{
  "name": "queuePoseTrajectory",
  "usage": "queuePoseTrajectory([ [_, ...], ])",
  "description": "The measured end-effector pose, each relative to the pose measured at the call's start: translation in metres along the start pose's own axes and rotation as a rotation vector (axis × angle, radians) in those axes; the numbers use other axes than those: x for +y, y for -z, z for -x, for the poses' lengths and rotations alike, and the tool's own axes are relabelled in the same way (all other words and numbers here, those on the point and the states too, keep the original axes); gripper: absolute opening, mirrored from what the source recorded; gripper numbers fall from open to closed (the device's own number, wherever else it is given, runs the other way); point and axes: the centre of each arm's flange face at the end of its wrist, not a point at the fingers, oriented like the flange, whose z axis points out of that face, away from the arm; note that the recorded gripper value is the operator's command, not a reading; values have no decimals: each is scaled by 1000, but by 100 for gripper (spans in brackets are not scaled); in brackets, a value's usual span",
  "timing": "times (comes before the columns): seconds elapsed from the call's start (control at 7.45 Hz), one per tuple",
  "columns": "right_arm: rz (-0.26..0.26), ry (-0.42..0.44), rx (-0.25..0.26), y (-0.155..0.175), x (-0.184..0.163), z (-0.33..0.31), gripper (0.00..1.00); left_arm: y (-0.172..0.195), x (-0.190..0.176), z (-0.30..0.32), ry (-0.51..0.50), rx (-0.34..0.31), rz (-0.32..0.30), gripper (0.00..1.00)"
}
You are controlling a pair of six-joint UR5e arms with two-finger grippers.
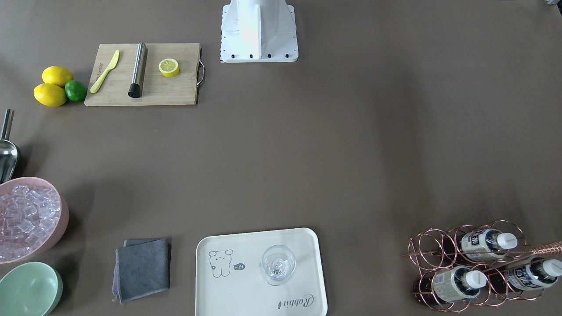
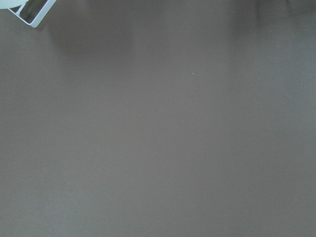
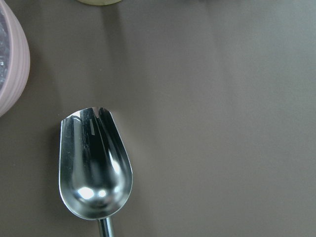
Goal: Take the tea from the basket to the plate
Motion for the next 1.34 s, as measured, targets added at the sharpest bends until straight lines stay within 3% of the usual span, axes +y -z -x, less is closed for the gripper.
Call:
queuePoseTrajectory([
  [1.34,1,-1,2,-1,0,-1,99,4,-4,-4,-1,1,-6,98],
])
